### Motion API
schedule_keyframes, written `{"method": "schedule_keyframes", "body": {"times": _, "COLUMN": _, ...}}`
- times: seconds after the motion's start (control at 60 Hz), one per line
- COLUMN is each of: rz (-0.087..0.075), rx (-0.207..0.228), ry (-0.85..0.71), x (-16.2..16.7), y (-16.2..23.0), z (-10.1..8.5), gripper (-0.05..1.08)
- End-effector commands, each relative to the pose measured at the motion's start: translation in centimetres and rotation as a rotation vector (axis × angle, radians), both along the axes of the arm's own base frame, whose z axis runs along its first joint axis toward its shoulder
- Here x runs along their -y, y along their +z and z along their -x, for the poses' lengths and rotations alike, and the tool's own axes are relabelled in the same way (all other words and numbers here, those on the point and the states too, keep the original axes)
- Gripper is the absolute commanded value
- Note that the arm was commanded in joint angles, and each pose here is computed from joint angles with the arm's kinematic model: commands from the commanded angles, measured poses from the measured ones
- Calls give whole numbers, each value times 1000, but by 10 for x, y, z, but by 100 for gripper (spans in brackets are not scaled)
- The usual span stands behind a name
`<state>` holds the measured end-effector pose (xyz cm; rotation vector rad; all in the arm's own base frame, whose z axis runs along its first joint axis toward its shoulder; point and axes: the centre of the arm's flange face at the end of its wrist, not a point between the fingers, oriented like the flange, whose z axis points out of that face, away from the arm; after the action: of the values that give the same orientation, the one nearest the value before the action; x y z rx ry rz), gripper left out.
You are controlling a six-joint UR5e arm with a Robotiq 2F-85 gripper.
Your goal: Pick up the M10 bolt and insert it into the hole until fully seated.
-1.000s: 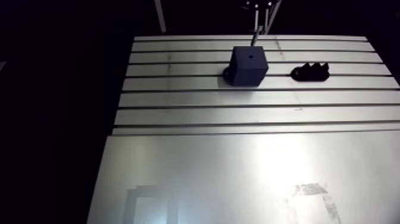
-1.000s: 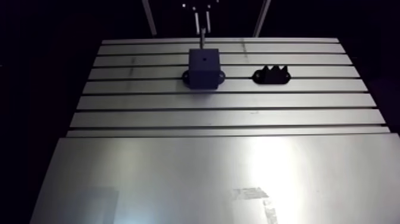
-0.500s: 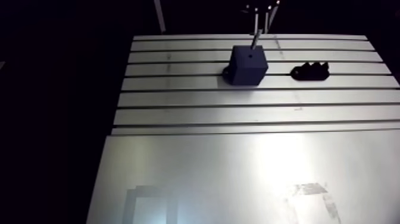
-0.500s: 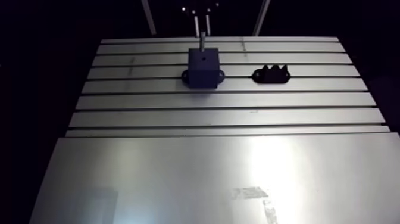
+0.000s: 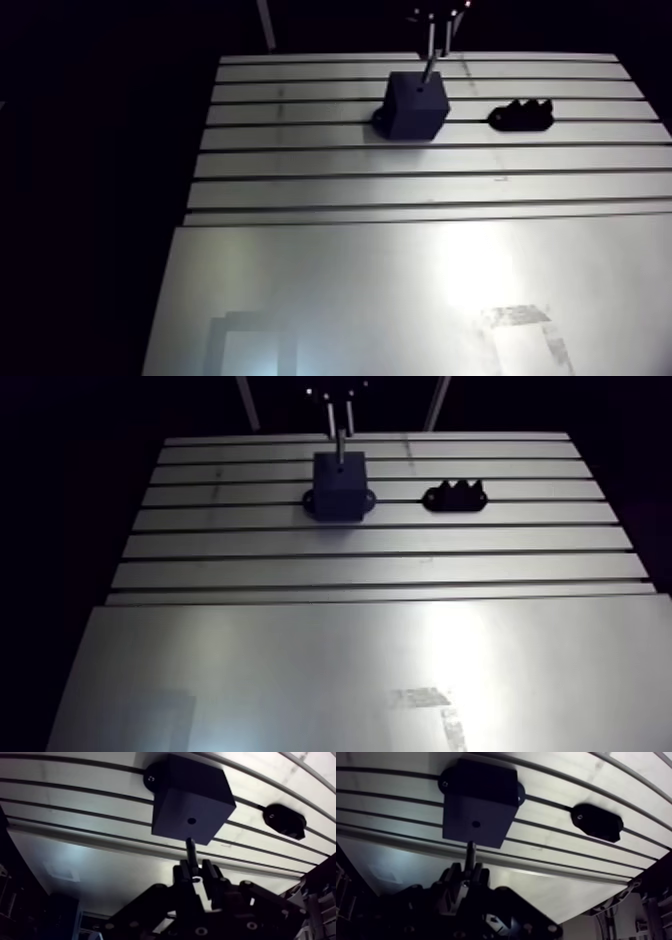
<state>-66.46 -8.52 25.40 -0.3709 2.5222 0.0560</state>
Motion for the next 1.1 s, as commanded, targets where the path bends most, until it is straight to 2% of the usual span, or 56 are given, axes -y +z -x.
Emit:
{"method": "schedule_keyframes", "body": {"times": 0.017, "rz": 0, "rx": 6, "ry": 0, "x": 0, "y": -4, "z": 1, "gripper": 108}}
{"method": "schedule_keyframes", "body": {"times": 1.1, "rz": -1, "rx": 10, "ry": -8, "x": -7, "y": -14, "z": 5, "gripper": 108}}
